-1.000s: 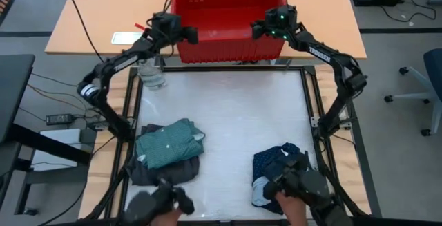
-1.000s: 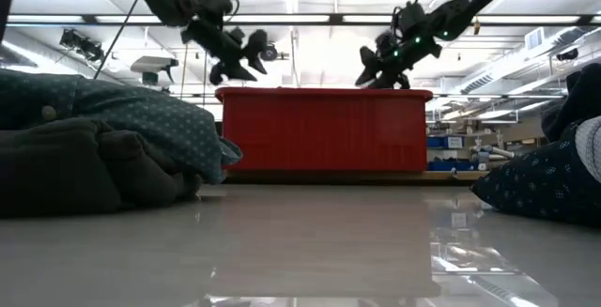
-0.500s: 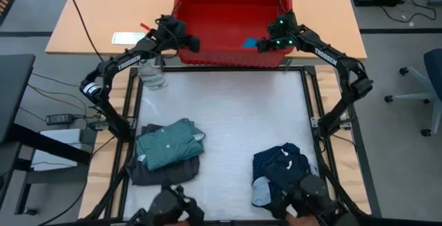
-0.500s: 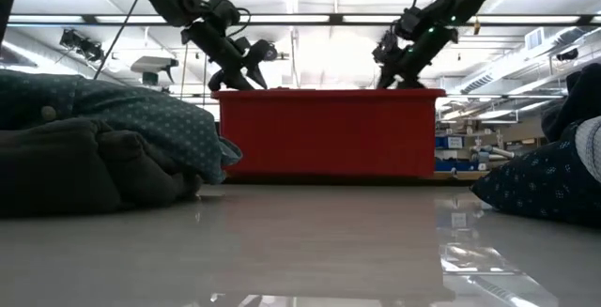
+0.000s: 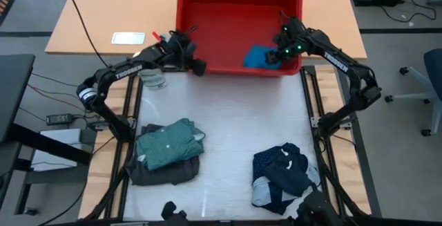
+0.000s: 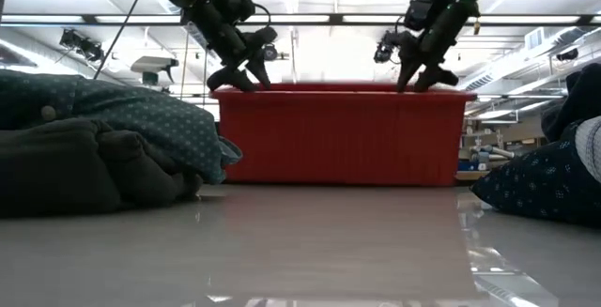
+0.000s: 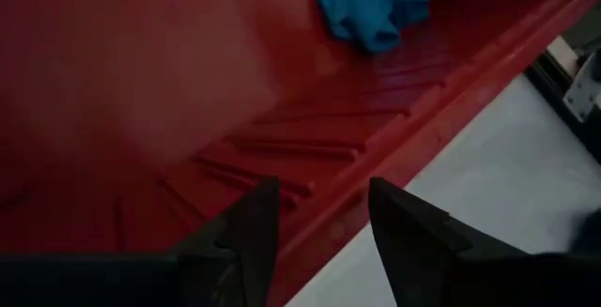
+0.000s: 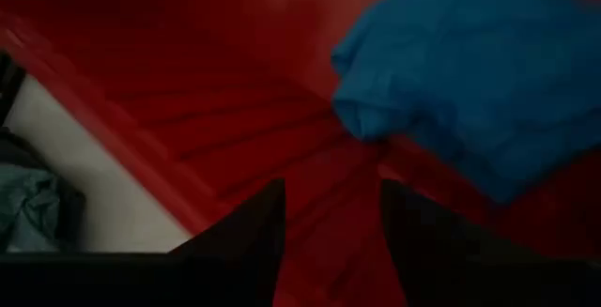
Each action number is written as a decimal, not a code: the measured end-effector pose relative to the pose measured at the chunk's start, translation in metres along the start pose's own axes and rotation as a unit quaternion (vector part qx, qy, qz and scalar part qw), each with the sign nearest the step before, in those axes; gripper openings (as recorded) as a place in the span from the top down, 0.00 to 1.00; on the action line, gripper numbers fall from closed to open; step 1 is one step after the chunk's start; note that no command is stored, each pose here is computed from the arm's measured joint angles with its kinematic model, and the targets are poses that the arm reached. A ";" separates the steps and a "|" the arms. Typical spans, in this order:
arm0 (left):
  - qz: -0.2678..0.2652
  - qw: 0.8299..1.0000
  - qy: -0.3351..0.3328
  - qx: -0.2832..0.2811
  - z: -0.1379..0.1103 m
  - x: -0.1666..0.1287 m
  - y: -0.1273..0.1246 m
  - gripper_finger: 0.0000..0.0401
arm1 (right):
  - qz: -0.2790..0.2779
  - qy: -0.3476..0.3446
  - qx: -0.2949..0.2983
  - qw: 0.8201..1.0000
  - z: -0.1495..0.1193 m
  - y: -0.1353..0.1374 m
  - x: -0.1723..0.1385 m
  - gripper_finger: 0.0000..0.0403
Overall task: Fold Laundry from Bin
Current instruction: Put the blue short on the table
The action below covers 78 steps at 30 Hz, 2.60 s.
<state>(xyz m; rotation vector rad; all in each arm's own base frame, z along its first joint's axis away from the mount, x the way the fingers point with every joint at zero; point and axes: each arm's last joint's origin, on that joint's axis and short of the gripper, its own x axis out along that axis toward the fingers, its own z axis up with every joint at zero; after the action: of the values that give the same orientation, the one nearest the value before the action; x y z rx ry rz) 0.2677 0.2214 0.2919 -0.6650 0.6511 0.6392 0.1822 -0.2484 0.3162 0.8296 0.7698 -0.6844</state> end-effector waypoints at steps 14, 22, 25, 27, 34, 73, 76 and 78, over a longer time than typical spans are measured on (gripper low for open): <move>0.001 1.000 0.006 0.020 -0.006 0.002 -0.014 0.57 | -0.115 -0.162 -0.162 0.967 0.053 -0.025 0.054 0.53; -0.002 1.000 0.023 0.013 -0.011 0.002 -0.019 0.57 | -0.128 -0.076 -0.169 0.974 0.050 -0.066 0.127 0.44; -0.001 0.999 0.030 0.018 -0.013 0.003 -0.022 0.57 | -0.128 -0.044 -0.166 0.977 0.044 -0.073 0.145 0.41; -0.003 0.999 0.031 0.021 -0.014 0.003 -0.024 0.57 | -0.127 -0.027 -0.170 0.977 0.041 -0.076 0.153 0.39; -0.017 0.999 0.020 0.027 -0.013 0.003 -0.029 0.57 | -0.150 -0.001 -0.188 0.971 0.036 -0.080 0.170 0.46; -0.362 0.897 -0.092 0.237 -0.014 -0.007 -0.119 0.57 | 0.261 0.092 -0.298 0.914 -0.034 0.059 -0.088 0.96; -0.346 0.912 -0.016 0.222 -0.029 0.004 -0.117 0.57 | 0.245 0.135 -0.305 0.910 -0.045 0.057 -0.058 0.96; -0.336 0.917 0.019 0.213 -0.036 0.008 -0.115 0.57 | 0.234 0.154 -0.307 0.910 -0.051 0.054 -0.036 0.96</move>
<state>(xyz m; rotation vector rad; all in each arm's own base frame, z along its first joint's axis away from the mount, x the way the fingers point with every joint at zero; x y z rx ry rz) 0.3419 0.1273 0.3039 -0.4456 0.5269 -0.1590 0.1880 -0.1709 0.3430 0.5067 0.9541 0.1361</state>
